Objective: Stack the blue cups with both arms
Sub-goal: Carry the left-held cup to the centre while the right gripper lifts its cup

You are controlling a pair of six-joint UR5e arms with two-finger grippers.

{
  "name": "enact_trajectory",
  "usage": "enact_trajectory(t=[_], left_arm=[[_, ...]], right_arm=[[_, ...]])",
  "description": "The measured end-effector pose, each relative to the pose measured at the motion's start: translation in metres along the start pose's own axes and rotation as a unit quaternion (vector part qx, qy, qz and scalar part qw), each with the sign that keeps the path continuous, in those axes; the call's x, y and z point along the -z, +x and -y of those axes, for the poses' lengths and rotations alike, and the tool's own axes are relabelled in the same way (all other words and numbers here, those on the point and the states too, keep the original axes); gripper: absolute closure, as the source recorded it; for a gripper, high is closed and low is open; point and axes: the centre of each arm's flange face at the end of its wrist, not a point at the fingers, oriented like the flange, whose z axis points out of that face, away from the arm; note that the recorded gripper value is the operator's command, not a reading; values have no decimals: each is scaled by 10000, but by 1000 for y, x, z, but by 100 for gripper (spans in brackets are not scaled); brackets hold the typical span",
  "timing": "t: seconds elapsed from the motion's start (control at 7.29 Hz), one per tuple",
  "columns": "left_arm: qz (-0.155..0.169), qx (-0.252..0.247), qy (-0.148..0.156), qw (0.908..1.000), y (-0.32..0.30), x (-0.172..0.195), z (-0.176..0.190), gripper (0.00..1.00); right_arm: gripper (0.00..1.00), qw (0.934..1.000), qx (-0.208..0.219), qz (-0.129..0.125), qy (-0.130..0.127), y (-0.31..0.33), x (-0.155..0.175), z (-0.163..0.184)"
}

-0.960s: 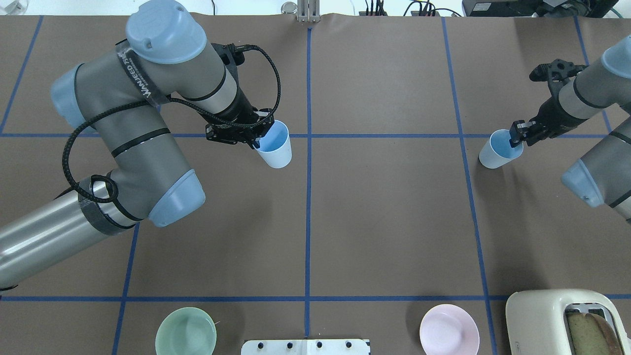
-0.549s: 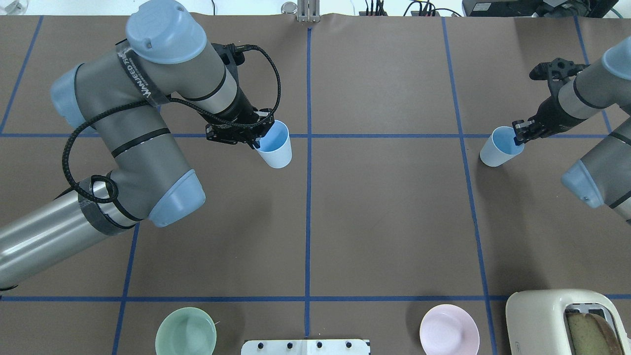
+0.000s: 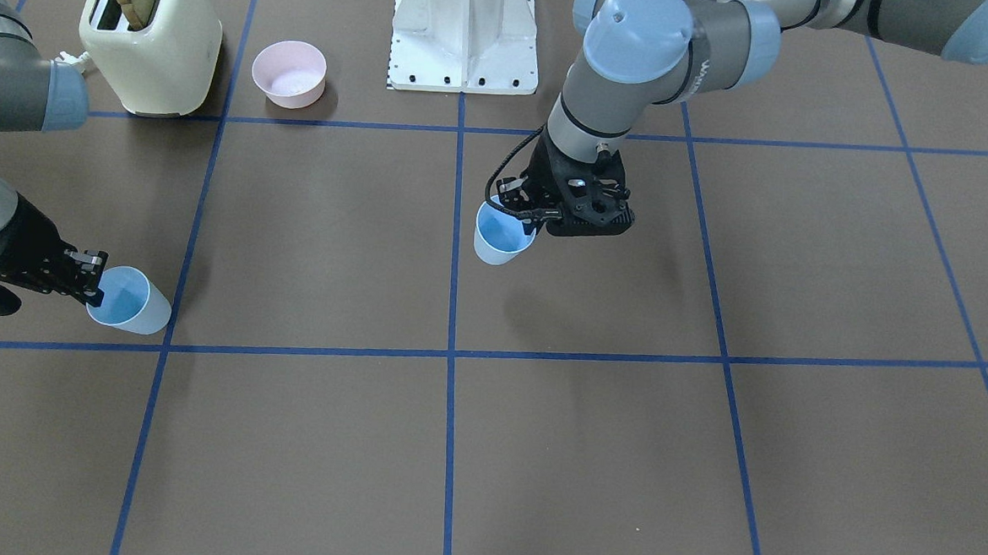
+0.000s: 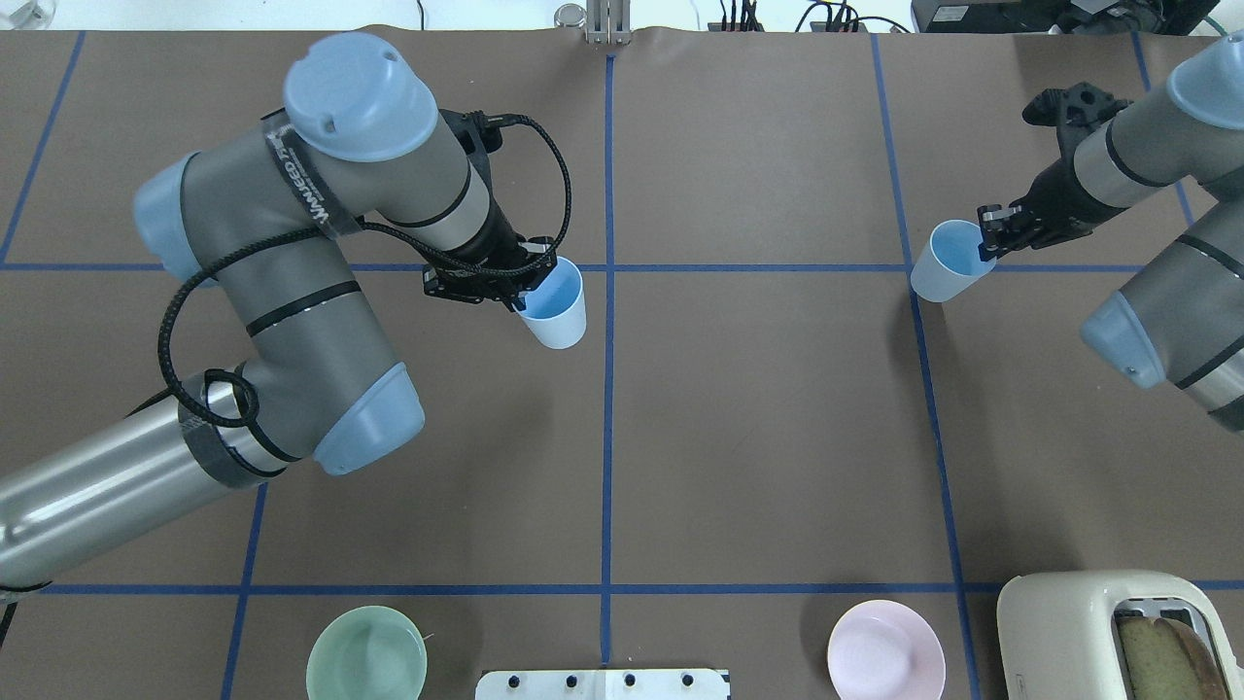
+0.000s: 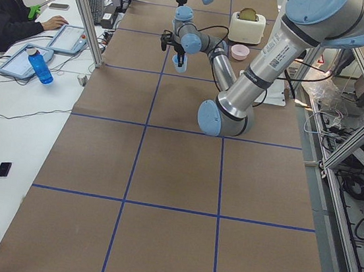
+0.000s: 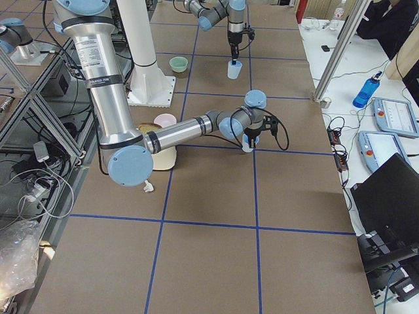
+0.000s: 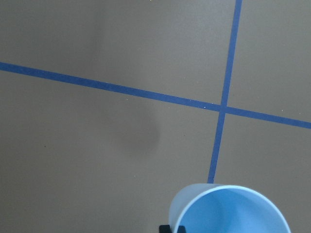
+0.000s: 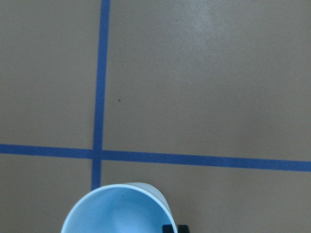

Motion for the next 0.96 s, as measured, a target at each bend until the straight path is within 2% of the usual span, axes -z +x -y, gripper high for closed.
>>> enact_trajectory(t=[0.27, 0.55, 0.96], left_arm=[[147, -71, 48, 9999, 10, -26, -21, 100], [232, -95, 79, 9997, 18, -47, -42, 100], [314, -107, 103, 9994, 34, -71, -60, 100]], right_arm=[[100, 9992, -294, 272, 9, -47, 24, 14], [100, 9984, -489, 292, -17, -90, 48, 23], [100, 9974, -651, 312, -11, -121, 60, 28]])
